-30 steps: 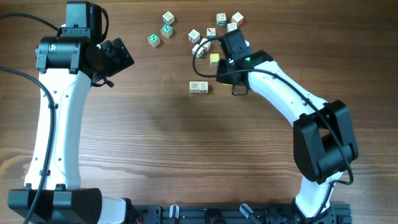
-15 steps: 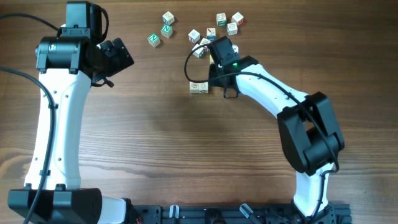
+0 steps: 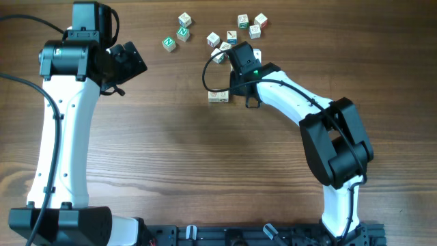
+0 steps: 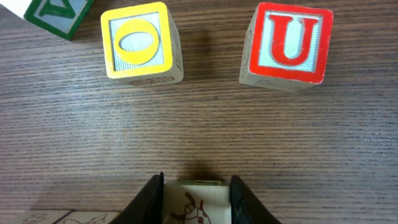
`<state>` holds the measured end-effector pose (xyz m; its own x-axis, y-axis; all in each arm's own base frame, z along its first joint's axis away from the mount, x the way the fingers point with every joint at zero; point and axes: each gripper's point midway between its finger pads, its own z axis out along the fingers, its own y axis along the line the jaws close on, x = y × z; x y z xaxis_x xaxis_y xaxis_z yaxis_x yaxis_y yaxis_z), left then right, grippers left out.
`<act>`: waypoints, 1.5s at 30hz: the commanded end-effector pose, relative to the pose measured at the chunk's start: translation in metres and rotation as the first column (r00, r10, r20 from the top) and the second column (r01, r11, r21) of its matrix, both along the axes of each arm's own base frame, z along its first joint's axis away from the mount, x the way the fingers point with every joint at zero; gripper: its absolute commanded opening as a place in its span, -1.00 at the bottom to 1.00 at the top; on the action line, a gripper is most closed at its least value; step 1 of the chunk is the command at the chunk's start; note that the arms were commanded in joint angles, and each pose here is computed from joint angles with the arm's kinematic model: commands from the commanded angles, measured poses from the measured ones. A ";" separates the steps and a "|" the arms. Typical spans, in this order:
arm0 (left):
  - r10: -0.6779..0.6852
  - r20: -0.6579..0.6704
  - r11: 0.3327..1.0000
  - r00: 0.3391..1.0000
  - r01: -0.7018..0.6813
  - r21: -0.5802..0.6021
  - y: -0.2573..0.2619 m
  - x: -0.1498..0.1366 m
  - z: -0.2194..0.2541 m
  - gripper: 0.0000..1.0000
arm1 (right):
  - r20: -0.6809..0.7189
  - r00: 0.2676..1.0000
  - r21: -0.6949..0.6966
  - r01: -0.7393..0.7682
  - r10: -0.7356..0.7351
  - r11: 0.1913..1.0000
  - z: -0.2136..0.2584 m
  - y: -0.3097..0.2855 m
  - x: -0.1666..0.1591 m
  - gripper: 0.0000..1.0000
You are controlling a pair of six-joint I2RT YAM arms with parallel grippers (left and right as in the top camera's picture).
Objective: Form a horizontal line
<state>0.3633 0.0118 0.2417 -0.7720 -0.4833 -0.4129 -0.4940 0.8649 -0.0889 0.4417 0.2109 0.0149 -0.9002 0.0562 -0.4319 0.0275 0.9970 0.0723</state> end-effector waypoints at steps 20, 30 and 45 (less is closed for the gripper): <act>0.009 0.004 1.000 1.000 -0.009 -0.008 0.000 -0.001 0.001 1.00 | -0.174 0.984 -0.029 -0.036 0.030 0.999 -0.020 -0.008 -0.037 0.63; 0.009 0.005 1.000 1.000 -0.009 -0.008 0.000 -0.001 0.001 1.00 | -0.009 1.000 0.015 -0.019 0.020 1.000 0.055 -0.006 -0.018 0.80; 0.010 0.004 1.000 1.000 -0.010 -0.008 0.001 -0.001 0.001 1.00 | 0.116 0.988 0.012 0.096 -0.097 0.995 0.072 -0.024 0.009 -0.74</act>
<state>0.3633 0.0118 0.2417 -0.7720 -0.4833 -0.4129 -0.4940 0.8649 -0.0889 0.4414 0.1969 0.0814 -0.8571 0.0845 -0.5082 0.0520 0.9956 0.0778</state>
